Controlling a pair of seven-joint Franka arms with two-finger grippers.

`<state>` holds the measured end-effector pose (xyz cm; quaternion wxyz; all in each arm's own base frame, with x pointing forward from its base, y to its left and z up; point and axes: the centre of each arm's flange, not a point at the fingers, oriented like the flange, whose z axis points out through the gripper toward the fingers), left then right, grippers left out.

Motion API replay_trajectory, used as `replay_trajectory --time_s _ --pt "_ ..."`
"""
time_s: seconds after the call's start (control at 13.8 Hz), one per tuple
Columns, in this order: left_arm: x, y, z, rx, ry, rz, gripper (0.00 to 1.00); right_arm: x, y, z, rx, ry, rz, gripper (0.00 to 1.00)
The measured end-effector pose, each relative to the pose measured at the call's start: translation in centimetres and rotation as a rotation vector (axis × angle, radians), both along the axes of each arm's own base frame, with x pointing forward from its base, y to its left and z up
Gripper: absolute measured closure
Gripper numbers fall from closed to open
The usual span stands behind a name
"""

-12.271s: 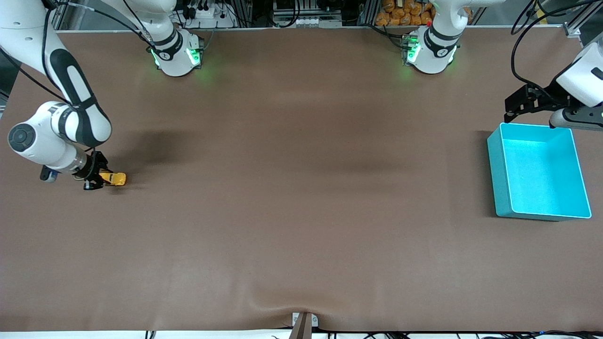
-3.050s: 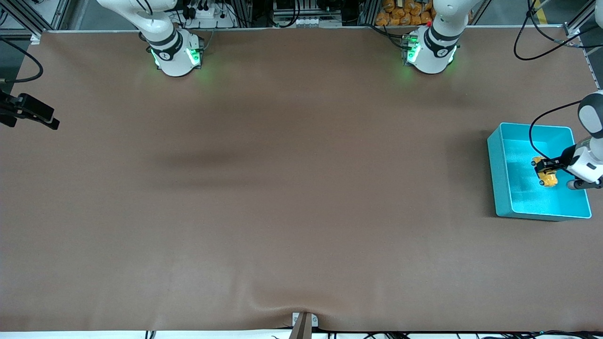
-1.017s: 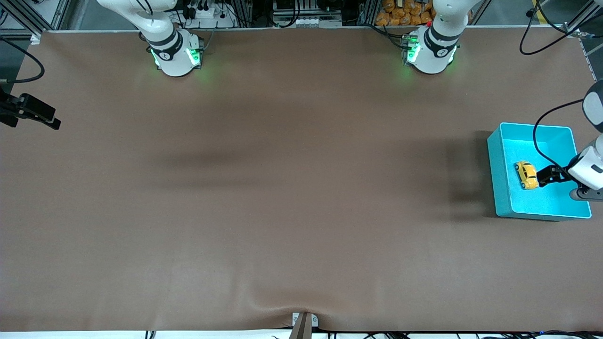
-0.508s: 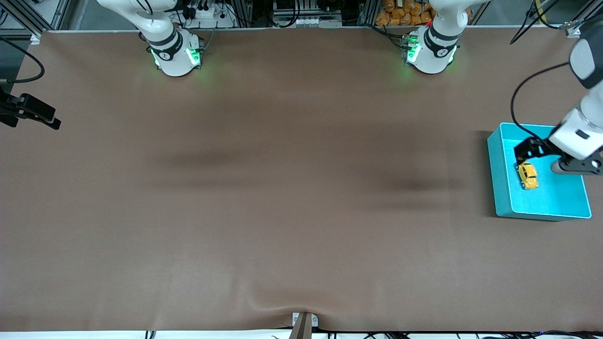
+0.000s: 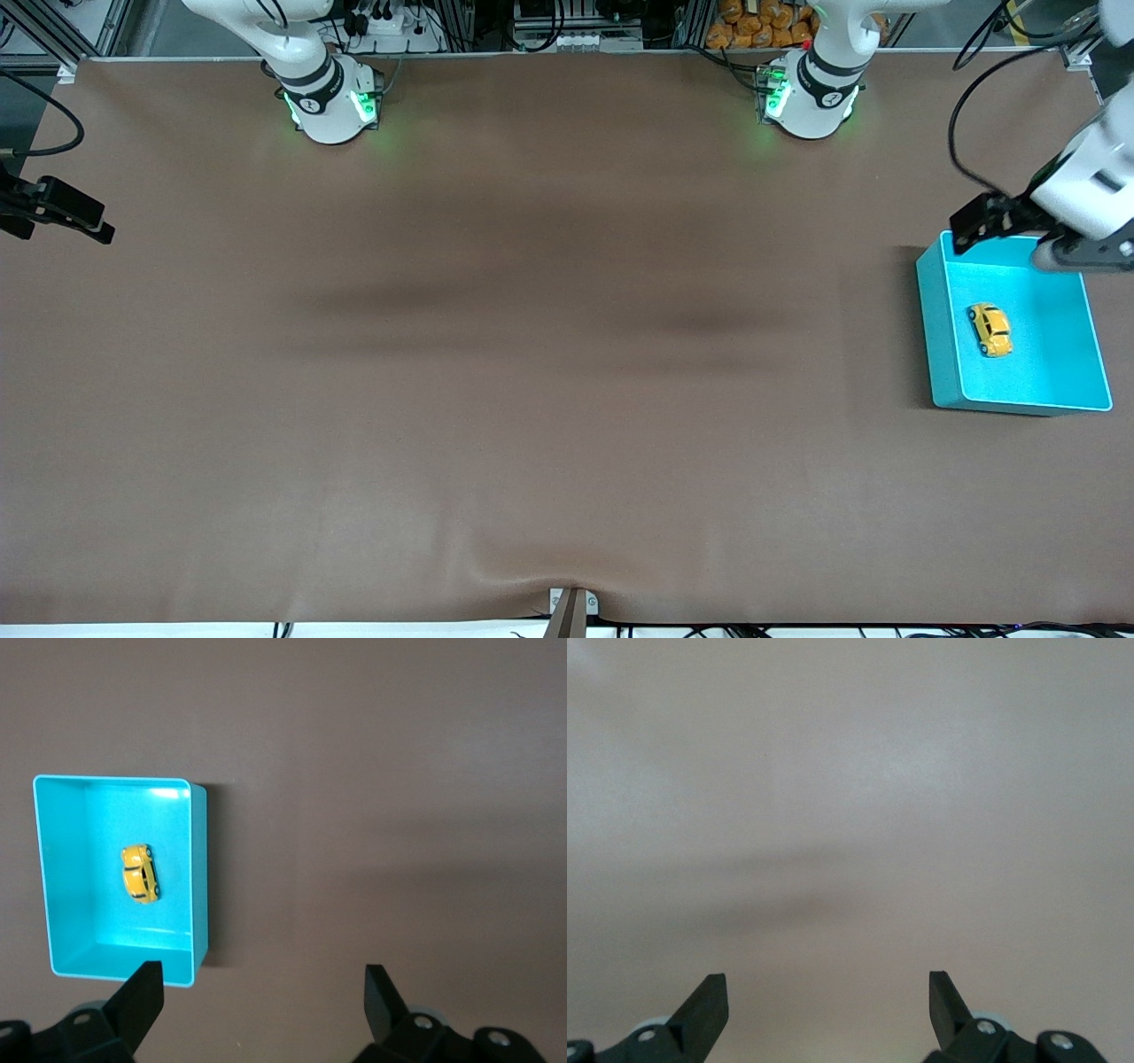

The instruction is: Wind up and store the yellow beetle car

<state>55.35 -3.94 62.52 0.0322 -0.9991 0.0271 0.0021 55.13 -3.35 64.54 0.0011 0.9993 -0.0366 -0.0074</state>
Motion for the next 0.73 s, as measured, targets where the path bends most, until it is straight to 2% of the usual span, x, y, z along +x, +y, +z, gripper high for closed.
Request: replay_trajectory --time_s 0.29,0.73 --pt "-1.0 0.3 2.3 -0.04 0.01 0.013 0.0 0.0 0.0 0.0 0.0 0.0 0.0 0.0" --pt "-2.8 0.9 3.6 -0.042 0.052 -0.019 0.0 0.0 0.0 0.0 0.0 0.0 0.0 0.0"
